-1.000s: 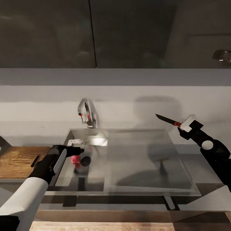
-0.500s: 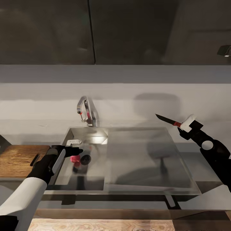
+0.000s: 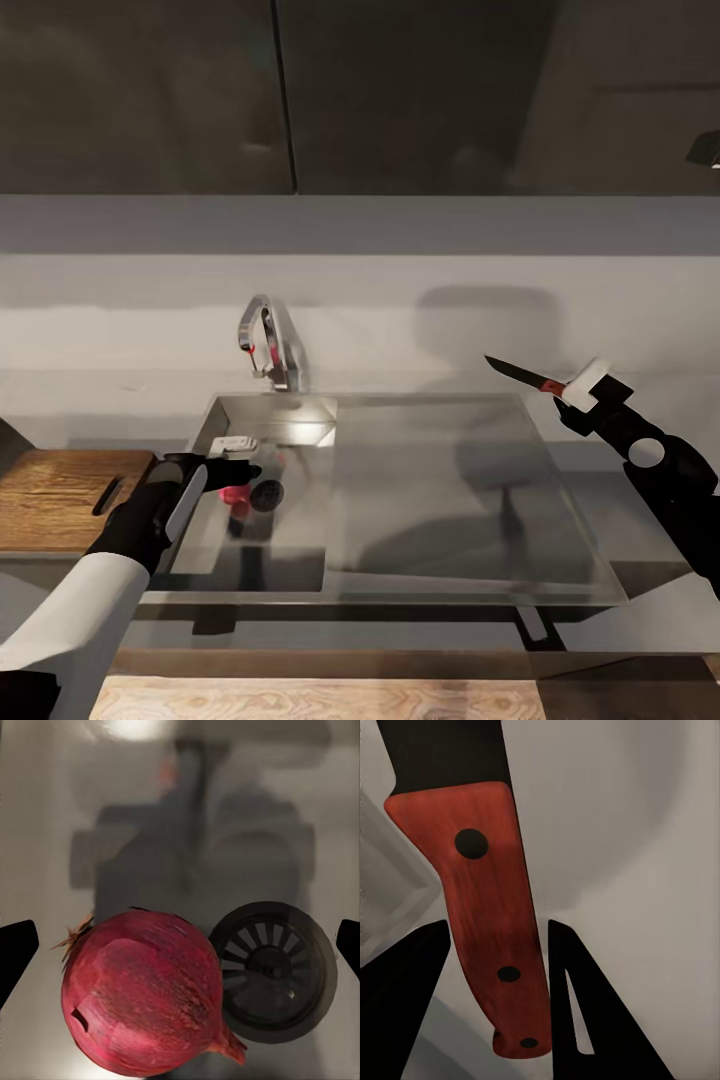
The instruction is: In the kitchen, take the Vidalia onion out of the sink, dice it on the chopping board with the paring knife, put the diced onion into the bowl on the countertop, then place both the paring knife and the chopping board into the sink.
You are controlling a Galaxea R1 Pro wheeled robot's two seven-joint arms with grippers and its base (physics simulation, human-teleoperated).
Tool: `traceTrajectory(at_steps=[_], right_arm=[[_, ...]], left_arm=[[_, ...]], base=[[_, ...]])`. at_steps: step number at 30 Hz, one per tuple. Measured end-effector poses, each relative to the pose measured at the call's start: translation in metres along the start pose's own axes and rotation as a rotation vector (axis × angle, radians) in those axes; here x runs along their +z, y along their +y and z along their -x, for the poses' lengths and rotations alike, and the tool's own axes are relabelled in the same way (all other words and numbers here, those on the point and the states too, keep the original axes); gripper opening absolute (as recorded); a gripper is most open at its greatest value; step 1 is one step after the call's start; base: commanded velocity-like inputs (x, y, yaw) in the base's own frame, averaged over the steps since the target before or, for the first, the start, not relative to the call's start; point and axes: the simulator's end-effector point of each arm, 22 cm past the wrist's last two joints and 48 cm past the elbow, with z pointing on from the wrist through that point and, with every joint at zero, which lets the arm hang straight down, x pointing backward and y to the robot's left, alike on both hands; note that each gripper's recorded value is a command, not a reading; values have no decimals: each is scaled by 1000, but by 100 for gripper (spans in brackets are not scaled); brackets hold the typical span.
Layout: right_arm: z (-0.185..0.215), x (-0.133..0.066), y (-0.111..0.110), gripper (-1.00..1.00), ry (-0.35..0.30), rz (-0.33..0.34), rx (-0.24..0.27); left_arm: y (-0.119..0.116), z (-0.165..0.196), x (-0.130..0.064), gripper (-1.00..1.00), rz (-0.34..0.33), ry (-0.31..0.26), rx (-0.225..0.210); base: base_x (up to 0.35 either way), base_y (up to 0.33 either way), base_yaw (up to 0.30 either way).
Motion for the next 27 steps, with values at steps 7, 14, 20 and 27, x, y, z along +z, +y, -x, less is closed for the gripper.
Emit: traceTrajectory(at_steps=[7, 14, 20, 27], right_arm=[[-1, 1, 2, -100, 2, 3, 0], [-3, 3, 6, -100, 6, 9, -1], [-5, 5, 8, -100, 8, 13, -2], [-6, 6, 12, -100, 11, 18, -3]], left_arm=[[3, -2, 2, 100, 4, 5, 2], [4, -6, 5, 100, 5, 14, 1], [4, -12, 8, 100, 6, 28, -1], [7, -26, 16, 100, 10, 62, -8]], base=[[0, 0, 0], [0, 0, 0], [0, 0, 0], [0, 0, 0]])
